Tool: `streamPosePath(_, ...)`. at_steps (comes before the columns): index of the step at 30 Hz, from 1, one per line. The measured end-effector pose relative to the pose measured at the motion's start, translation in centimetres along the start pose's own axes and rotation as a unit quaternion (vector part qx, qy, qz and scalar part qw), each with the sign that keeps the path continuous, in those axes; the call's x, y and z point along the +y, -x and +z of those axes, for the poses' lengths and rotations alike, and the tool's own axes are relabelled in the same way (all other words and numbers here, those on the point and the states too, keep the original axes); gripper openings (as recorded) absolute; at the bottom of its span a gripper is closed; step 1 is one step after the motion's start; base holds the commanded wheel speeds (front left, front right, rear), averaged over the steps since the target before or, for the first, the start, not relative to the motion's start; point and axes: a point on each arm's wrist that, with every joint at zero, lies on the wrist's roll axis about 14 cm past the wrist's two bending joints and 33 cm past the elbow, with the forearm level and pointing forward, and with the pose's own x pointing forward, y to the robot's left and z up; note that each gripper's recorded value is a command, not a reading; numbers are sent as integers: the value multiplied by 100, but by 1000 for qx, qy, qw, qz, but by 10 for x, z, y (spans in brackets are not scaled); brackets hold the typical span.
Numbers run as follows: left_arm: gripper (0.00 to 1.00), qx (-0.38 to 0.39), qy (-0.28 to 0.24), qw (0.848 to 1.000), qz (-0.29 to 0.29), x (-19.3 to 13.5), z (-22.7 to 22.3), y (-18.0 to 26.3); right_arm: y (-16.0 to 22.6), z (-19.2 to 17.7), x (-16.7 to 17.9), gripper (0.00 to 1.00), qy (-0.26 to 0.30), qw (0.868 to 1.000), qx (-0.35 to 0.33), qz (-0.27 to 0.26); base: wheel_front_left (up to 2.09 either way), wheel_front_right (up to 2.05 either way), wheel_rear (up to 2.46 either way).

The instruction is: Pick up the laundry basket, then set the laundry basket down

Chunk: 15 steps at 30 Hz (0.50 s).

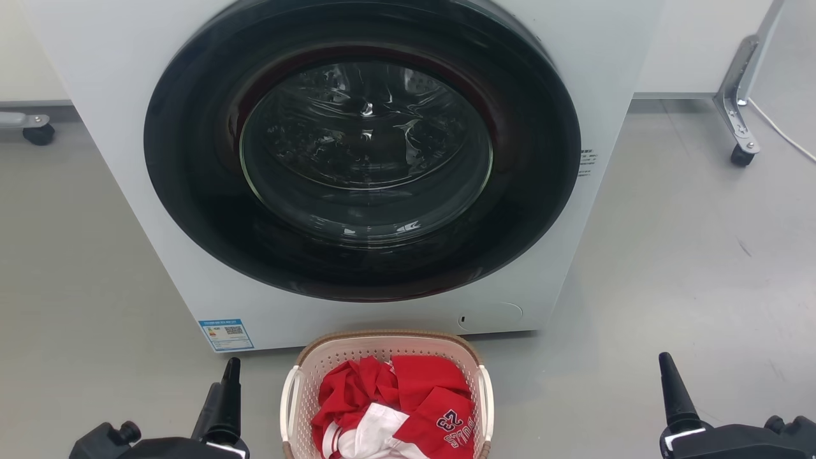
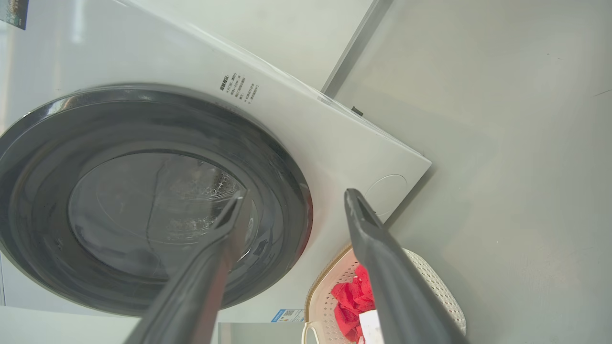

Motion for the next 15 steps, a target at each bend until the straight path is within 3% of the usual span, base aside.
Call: streamPosePath(15,100,-9,-174,984,-18,-14,-2,-1,-2,-3,15,100,146,989,-10,17,0,0,0)
